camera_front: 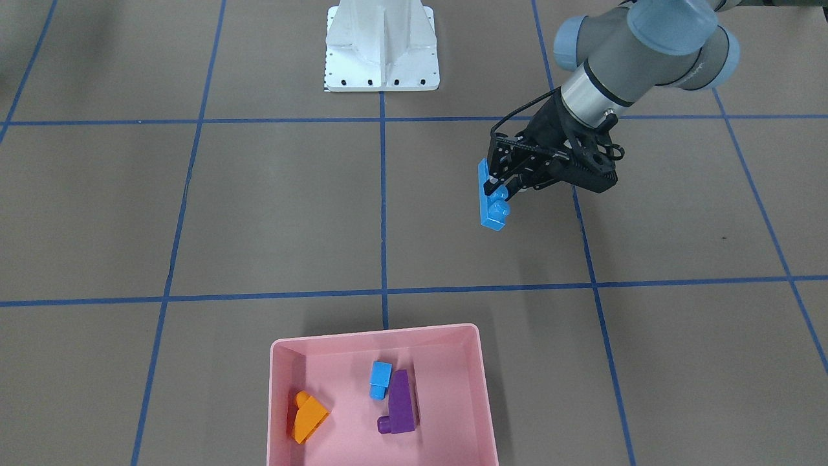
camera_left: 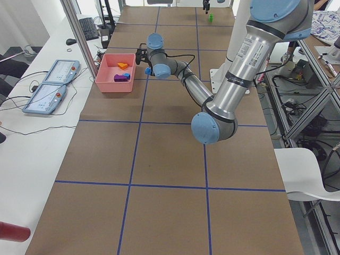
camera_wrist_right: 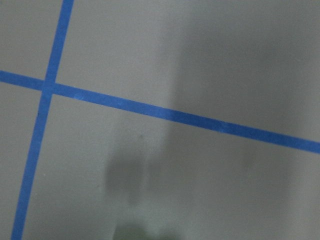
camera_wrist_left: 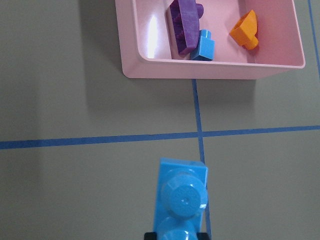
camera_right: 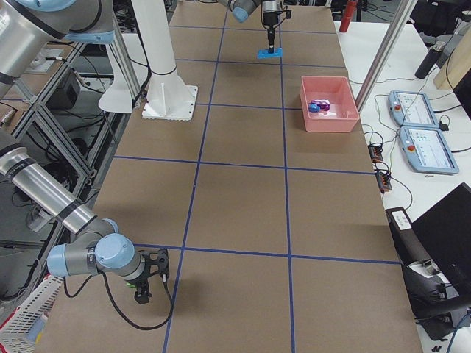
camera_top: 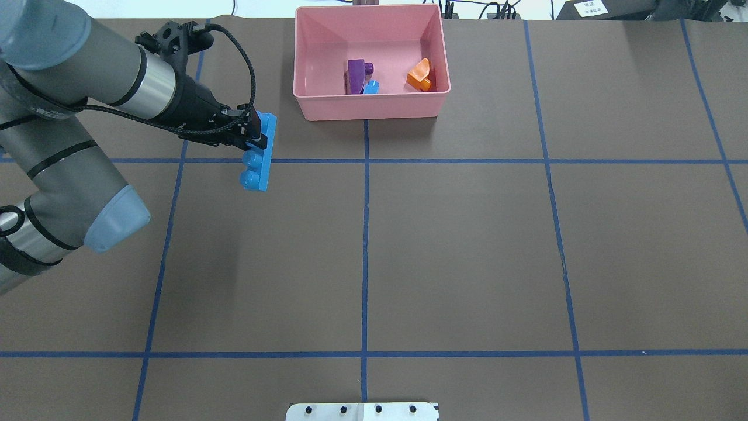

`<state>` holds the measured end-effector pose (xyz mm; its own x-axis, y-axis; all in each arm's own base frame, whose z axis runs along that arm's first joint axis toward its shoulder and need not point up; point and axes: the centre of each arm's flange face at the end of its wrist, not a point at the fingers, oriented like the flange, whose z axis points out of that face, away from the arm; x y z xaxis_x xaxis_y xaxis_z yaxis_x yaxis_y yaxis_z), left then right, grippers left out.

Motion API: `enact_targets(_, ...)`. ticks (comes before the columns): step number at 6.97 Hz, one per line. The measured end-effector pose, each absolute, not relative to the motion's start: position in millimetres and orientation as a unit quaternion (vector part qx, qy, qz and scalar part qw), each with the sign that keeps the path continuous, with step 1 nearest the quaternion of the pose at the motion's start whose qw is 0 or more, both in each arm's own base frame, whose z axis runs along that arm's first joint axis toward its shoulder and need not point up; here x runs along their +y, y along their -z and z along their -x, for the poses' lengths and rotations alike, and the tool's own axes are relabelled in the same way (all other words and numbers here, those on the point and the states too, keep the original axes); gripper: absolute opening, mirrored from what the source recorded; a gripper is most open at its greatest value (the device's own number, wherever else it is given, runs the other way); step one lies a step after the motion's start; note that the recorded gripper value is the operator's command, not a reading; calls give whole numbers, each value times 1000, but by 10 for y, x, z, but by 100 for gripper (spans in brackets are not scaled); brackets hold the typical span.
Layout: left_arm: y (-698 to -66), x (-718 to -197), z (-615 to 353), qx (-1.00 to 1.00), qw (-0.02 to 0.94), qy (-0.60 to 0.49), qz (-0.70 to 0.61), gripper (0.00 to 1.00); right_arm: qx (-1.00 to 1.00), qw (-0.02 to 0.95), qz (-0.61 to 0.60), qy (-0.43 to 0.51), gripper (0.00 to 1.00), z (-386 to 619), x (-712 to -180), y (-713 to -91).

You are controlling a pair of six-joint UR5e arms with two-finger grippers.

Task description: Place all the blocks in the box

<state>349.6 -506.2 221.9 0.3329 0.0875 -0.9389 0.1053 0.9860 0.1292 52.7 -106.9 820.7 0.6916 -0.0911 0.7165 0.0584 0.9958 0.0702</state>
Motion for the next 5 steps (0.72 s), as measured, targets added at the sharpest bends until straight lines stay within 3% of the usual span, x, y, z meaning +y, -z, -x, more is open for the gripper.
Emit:
enact_targets(2, -2187, -5067, -3493, 579, 811, 5, -85, 0, -395, 909, 58, -121, 99, -524, -1022, -8367)
enact_targets(5, -2103, -5067, -3496, 583, 808, 2, -90, 0, -386, 886, 105, -235, 99, -563, -881, -8444)
